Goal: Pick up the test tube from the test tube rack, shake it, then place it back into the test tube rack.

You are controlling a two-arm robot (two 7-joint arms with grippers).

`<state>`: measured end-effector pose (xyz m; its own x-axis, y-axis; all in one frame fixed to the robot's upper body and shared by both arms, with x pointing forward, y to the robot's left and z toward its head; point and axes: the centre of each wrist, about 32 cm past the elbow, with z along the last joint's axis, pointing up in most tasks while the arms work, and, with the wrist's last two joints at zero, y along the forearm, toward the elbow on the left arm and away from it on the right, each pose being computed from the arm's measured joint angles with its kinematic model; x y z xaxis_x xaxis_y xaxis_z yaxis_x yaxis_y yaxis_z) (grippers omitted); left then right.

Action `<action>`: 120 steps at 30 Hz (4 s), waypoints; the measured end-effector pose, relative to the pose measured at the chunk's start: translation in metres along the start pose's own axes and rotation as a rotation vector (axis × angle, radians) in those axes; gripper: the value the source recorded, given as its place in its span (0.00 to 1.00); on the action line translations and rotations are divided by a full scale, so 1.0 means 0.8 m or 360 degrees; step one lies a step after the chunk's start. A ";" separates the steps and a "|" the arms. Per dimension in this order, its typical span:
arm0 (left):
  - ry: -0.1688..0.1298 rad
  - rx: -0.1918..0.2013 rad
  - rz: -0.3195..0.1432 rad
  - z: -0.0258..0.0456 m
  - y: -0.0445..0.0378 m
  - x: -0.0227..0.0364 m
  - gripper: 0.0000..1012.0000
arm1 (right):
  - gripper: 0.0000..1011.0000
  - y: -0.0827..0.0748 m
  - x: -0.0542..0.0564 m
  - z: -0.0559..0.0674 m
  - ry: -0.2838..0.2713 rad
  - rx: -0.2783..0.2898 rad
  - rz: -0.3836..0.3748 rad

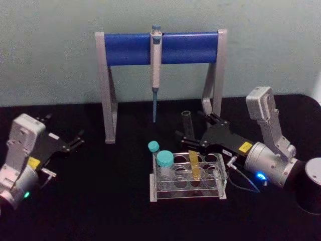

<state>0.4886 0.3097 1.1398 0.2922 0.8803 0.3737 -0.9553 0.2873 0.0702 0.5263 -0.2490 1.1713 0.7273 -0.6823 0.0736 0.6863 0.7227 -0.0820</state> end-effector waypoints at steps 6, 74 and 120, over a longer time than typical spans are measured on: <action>0.0000 0.0000 0.0000 0.0000 0.000 0.0000 0.99 | 0.99 0.004 0.003 -0.001 0.0018 -0.0028 0.0000; 0.0000 0.0000 0.0000 0.0000 0.000 0.0000 0.99 | 0.23 0.005 0.002 -0.001 0.0011 -0.0035 0.0005; 0.0000 0.0000 0.0000 0.0000 0.000 0.0000 0.99 | 0.23 -0.029 0.014 0.024 -0.0095 0.0423 -0.0165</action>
<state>0.4886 0.3097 1.1398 0.2922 0.8803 0.3737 -0.9553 0.2873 0.0703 0.5184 -0.2712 1.1927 0.6469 -0.7519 0.1271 0.7278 0.6585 0.1914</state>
